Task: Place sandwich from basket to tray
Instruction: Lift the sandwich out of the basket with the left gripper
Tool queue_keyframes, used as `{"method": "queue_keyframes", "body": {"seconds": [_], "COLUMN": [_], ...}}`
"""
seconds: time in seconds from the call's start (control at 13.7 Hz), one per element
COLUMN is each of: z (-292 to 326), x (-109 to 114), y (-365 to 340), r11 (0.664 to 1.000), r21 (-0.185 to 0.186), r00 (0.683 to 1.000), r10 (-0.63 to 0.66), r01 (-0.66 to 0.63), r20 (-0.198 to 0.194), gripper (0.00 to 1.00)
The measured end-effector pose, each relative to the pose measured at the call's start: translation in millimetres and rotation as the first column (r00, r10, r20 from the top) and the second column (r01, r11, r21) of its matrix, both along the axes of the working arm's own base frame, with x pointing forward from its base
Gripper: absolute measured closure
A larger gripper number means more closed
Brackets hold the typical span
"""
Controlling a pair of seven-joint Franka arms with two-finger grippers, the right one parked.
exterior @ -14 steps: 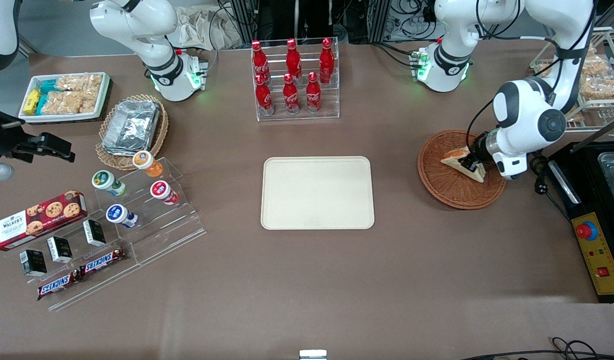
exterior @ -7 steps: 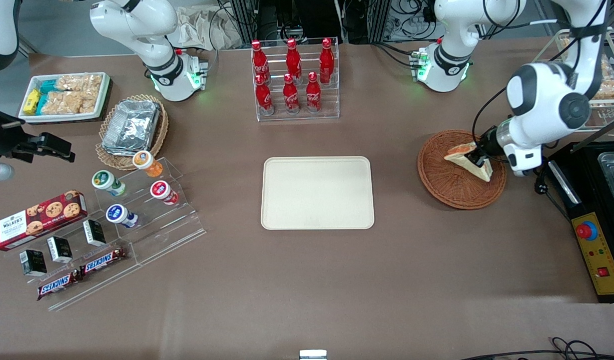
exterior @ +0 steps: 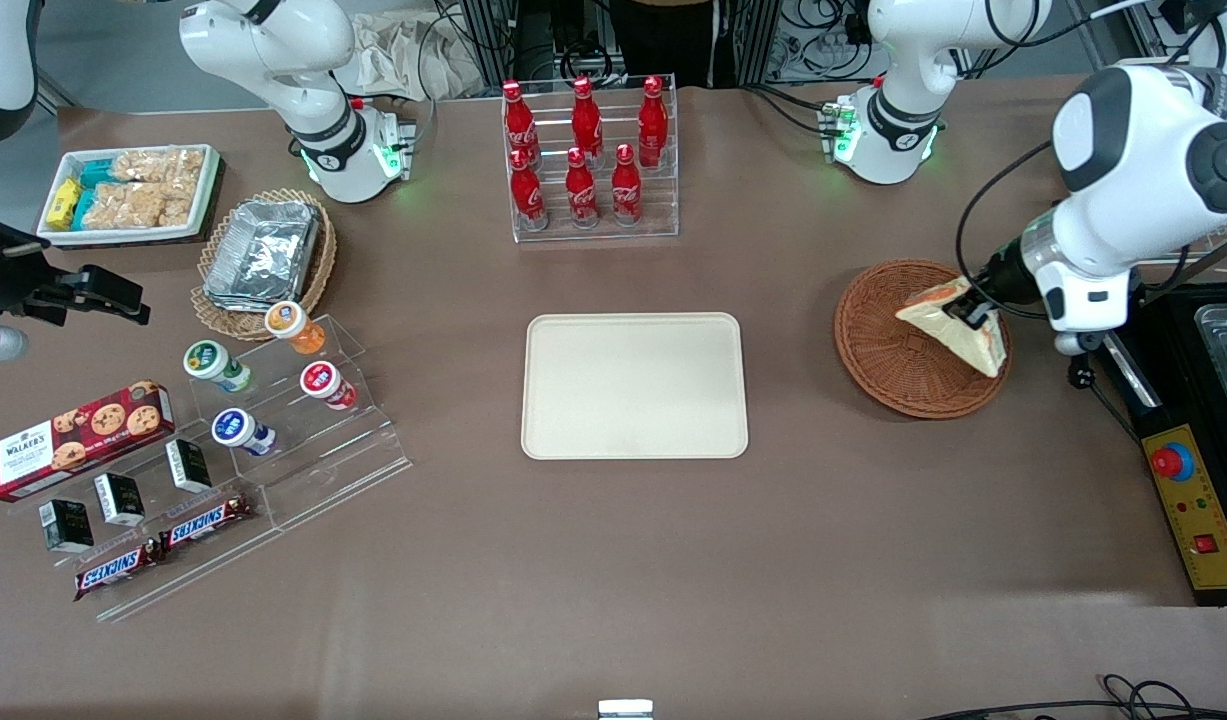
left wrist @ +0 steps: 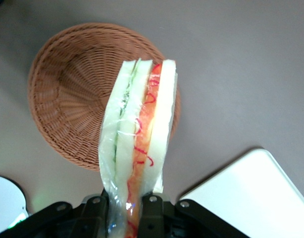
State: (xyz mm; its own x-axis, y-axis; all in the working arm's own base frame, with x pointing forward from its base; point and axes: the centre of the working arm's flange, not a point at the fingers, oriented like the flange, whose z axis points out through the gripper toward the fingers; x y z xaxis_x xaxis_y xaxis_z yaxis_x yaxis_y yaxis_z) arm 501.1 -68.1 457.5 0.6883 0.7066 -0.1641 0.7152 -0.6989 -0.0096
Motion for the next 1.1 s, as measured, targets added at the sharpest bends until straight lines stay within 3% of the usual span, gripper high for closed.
{"method": "queue_keyframes", "body": {"seconds": [0.22, 0.44, 0.8, 1.1], "z": [6.3, 5.1, -20.1, -57.3], "x": [2.9, 5.8, 12.4, 17.9], "y": [-44.9, -98.0, -181.1, -221.8], "r11": [0.989, 0.955, 0.88, 0.821], "r21": [-0.003, -0.005, 0.022, 0.049], "r00": [0.988, 0.955, 0.88, 0.822], "r10": [-0.15, -0.296, -0.475, -0.568], "r01": [0.15, 0.296, 0.475, 0.57], "r20": [0.021, 0.029, 0.002, -0.044], "gripper": [0.76, 0.75, 0.75, 0.75]}}
